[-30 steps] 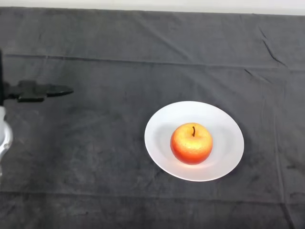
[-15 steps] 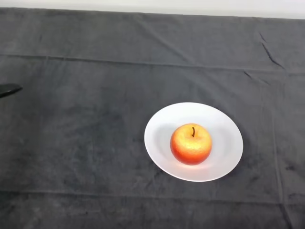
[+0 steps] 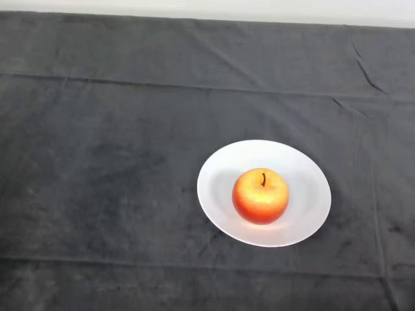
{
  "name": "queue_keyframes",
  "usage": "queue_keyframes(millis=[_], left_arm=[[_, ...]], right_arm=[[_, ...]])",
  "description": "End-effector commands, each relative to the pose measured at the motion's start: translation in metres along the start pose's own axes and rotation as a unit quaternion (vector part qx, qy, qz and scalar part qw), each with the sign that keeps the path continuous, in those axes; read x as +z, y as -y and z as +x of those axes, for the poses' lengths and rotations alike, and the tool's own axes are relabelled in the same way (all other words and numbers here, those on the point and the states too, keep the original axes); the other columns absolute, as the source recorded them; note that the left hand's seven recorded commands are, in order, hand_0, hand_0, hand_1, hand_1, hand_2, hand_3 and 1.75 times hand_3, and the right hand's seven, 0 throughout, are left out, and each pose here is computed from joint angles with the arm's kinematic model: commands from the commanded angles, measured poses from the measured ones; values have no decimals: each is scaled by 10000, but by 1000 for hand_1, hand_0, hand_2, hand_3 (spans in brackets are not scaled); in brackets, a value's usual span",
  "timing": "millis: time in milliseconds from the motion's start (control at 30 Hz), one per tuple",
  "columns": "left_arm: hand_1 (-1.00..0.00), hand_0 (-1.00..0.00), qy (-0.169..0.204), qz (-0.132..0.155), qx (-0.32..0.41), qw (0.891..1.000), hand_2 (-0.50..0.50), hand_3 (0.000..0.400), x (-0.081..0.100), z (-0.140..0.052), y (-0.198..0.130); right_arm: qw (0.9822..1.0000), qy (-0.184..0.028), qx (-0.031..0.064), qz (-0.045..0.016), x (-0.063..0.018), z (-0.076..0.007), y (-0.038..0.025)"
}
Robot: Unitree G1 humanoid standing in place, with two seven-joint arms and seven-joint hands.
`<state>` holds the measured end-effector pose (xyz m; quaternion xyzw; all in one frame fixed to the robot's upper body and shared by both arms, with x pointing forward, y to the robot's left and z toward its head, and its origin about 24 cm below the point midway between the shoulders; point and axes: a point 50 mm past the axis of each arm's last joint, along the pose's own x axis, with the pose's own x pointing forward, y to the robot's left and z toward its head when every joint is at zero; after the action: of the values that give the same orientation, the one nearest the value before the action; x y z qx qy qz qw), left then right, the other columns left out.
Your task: Move the apple to the plate
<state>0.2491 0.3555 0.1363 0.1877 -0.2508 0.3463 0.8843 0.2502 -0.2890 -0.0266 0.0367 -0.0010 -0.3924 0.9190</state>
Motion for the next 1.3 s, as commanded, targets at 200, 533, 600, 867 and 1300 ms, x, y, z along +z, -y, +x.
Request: queue_keyframes(millis=[200, 533, 600, 867, 1300], left_arm=[[0, 0, 155, 48, 228, 9996, 0, 0, 32, -27, -161], [0, 0, -7, 33, 393, 9992, 0, 0, -55, -51, -200], [0, 0, -40, 28, 413, 9991, 0, 0, -70, -51, -199], [0, 0, -170, 22, 462, 9988, 0, 0, -136, -54, -187], [0, 0, -249, 33, 462, 9986, 0, 0, -160, -56, -172]], right_arm=[[9901, -1371, -84, -276, -518, -460, 124], [9901, -1371, -84, -276, -518, -460, 124], [9901, -1371, -84, -276, -518, -460, 124], [9901, -1371, -84, -276, -518, -460, 124], [9901, -1371, -84, -276, -518, -461, 124]])
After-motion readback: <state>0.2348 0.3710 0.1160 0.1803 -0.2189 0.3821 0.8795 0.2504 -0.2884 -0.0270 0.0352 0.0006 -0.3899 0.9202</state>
